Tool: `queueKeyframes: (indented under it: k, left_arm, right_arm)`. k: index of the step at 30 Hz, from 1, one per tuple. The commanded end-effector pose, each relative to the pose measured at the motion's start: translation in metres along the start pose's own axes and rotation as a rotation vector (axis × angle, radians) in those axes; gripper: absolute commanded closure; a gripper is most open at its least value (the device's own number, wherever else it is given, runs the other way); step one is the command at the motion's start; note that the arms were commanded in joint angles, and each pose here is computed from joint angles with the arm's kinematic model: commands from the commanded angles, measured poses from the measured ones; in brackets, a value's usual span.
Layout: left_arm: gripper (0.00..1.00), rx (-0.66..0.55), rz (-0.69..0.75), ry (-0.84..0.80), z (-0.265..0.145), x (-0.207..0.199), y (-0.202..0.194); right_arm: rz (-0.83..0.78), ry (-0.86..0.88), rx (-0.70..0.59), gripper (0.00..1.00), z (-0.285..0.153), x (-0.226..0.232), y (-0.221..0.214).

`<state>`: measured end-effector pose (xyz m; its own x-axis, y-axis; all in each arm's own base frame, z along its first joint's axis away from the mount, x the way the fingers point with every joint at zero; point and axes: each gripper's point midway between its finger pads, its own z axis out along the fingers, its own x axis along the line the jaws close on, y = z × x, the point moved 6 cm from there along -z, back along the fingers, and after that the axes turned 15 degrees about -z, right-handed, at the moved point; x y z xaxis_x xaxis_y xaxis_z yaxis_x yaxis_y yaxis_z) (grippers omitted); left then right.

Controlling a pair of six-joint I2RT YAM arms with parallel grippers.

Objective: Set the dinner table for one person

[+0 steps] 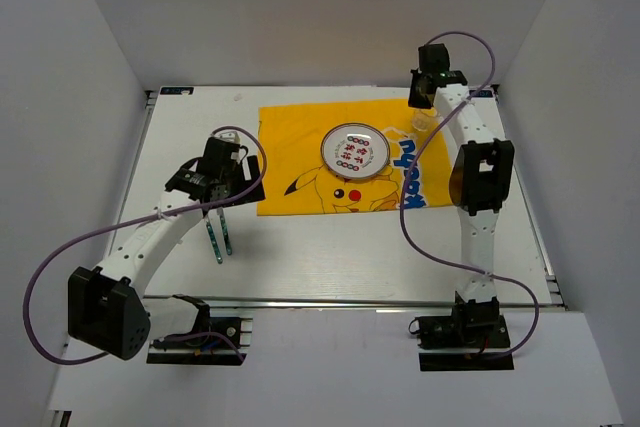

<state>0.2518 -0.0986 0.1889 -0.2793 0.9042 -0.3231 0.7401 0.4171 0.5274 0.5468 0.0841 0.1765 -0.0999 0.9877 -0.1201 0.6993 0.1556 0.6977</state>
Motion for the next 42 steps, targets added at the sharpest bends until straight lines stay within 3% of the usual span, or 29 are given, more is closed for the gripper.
queueKeyframes:
  k: [1,16,31,33,35,36,40,42]
  left_arm:
    - [0.02,-0.006,0.013,-0.016,0.002,-0.002,0.003]
    - [0.02,0.018,0.025,-0.063,0.001,-0.005,-0.002]
    - [0.02,0.028,0.033,-0.087,-0.001,-0.007,-0.004]
    - [0.02,0.031,0.034,-0.089,-0.001,-0.007,-0.005]
    - [0.02,0.03,0.033,-0.092,-0.001,-0.007,-0.005]
    - [0.02,0.033,0.034,-0.089,0.0,-0.006,-0.006]
    - [0.02,0.03,0.034,-0.083,0.001,-0.006,-0.005]
    - [0.02,0.024,0.029,-0.071,0.0,-0.005,-0.004]
  right_arm:
    - [-0.055,-0.024,-0.109,1.0,0.004,-0.014,0.028]
    - [-0.127,0.018,-0.265,1.0,0.027,0.009,0.055]
    - [-0.161,0.002,-0.216,1.0,0.061,0.024,0.032]
    - [-0.159,-0.003,-0.216,0.94,0.061,0.025,0.032]
    - [-0.148,0.002,-0.221,0.59,0.058,0.027,0.034]
    - [-0.145,0.002,-0.227,0.59,0.057,0.027,0.036]
    - [-0.115,0.017,-0.318,0.11,0.027,0.026,0.066]
    - [-0.092,0.021,-0.373,0.11,0.009,0.025,0.084]
